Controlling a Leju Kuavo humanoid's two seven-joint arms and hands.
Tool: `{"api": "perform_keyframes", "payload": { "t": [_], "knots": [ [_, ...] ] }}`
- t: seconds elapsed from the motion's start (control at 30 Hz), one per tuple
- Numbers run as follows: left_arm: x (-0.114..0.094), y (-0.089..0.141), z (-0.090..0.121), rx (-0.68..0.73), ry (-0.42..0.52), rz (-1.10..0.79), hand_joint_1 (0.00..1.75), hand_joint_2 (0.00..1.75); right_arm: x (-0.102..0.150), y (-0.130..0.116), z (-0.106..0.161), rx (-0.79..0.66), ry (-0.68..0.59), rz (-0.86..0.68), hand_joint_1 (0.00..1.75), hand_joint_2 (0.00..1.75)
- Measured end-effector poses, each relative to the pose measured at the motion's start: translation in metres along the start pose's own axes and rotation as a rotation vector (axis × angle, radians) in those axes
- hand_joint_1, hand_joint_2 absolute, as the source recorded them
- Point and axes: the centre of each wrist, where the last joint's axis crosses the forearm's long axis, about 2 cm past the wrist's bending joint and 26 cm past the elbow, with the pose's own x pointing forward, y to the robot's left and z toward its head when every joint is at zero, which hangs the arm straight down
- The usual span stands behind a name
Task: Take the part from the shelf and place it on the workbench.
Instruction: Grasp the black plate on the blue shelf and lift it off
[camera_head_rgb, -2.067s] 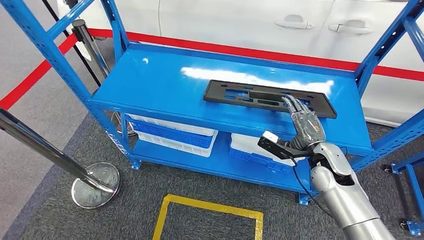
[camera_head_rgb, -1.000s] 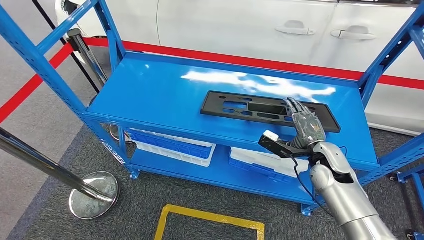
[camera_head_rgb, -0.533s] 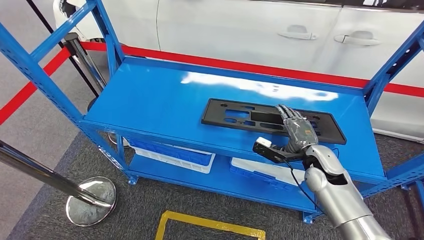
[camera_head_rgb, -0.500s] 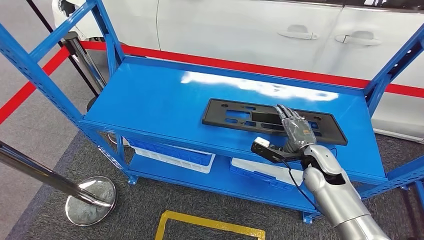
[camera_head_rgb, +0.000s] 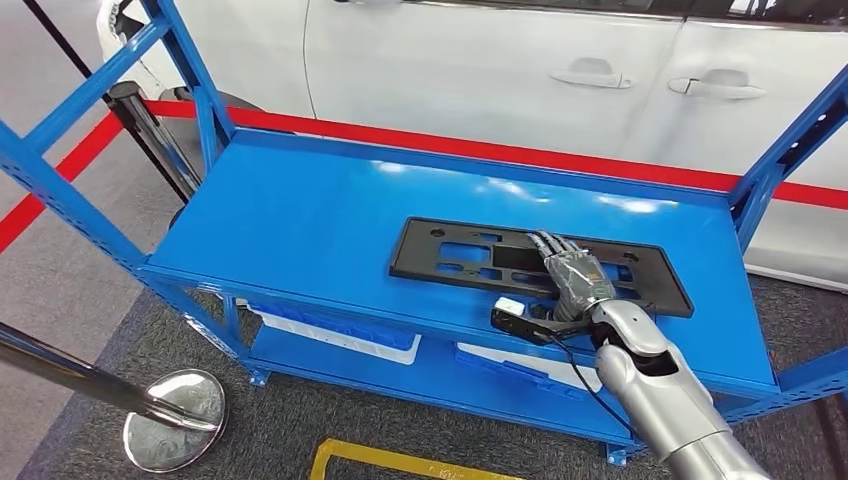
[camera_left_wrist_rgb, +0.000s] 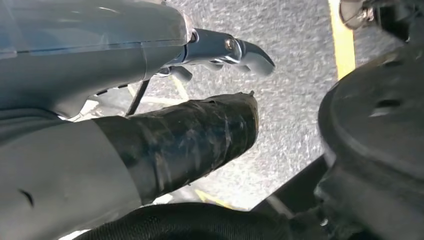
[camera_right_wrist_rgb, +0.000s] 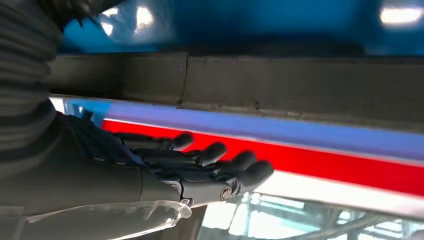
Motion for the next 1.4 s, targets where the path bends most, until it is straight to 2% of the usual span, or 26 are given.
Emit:
{"api": "perform_keyframes", "payload": {
  "t": [0.43,0.57,0.93,1.07,1.13,1.3,1.4],
  "knots": [
    [0.001,0.008,0.004,0.002,0.0,-0.006,0.0,0.0,0.001,0.006,-0.003,0.059,-0.025,0.021,1.75,1.75],
    [0.001,0.008,0.004,0.001,0.0,-0.006,0.0,1.75,0.0,0.004,-0.004,0.056,-0.025,0.019,1.75,1.75],
    [0.0,0.01,0.005,-0.003,-0.006,-0.015,0.0,1.75,-0.002,-0.001,0.003,0.035,-0.086,-0.016,1.75,1.75],
    [-0.001,0.011,0.006,0.005,-0.009,-0.011,0.0,1.75,0.0,-0.006,0.011,-0.044,-0.122,0.007,1.75,1.75],
    [-0.003,0.01,0.006,0.018,-0.009,-0.005,0.0,1.75,0.006,-0.009,0.017,-0.147,-0.131,0.065,1.75,1.75],
    [-0.006,0.001,0.002,0.042,0.006,0.01,0.0,1.75,0.028,-0.022,0.037,-0.569,-0.196,0.376,1.75,1.75],
    [-0.007,-0.001,0.001,0.039,0.009,0.013,0.0,1.75,0.04,-0.025,0.049,-0.703,-0.249,0.47,1.75,1.75]
  ]
}}
